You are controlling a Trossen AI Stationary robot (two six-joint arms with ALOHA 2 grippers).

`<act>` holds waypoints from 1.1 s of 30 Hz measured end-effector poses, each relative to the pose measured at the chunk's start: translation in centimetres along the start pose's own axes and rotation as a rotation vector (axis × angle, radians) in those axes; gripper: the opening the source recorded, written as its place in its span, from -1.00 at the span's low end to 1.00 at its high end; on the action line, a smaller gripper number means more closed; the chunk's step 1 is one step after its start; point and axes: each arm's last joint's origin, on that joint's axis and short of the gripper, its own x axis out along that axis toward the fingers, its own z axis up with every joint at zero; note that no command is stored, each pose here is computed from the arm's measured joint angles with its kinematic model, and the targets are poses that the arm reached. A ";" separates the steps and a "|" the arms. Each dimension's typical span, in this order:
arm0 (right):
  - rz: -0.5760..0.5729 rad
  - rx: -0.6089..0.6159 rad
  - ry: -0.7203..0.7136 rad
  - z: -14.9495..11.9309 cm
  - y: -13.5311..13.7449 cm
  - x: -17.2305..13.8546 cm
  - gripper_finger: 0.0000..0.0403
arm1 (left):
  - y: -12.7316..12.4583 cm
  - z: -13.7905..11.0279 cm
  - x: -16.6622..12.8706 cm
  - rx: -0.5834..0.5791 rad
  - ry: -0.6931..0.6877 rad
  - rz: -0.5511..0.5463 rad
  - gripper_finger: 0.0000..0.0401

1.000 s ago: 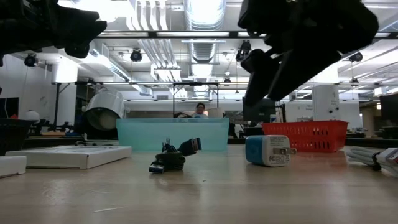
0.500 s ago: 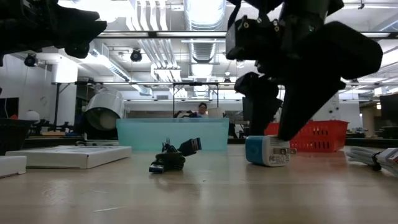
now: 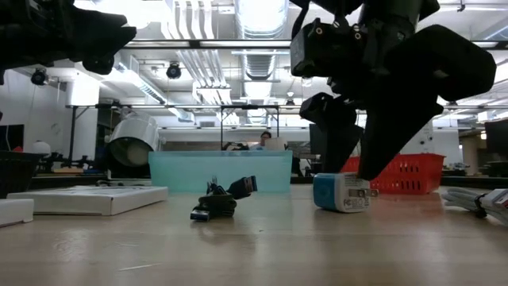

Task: Pick and place items into bin
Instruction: Put the blue charger adapter into the red bin

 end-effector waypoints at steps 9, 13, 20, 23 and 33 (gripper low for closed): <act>0.003 0.003 -0.028 0.0 0.0 0.2 0.16 | 0.0 0.0 0.0 0.000 0.000 0.000 -0.21; 0.004 0.004 -0.029 0.0 0.0 0.2 0.13 | 0.0 0.0 0.0 0.000 0.000 0.000 -0.21; 0.005 -0.001 -0.037 -0.1 0.0 0.4 0.11 | 0.0 0.0 0.0 0.000 0.000 0.000 -0.21; 0.006 -0.004 -0.052 0.0 0.0 0.4 0.11 | 0.0 0.0 0.0 0.000 0.000 0.000 -0.21; 0.005 -0.006 -0.047 -0.4 0.0 0.7 0.11 | 0.0 0.0 0.0 0.000 0.000 0.000 -0.21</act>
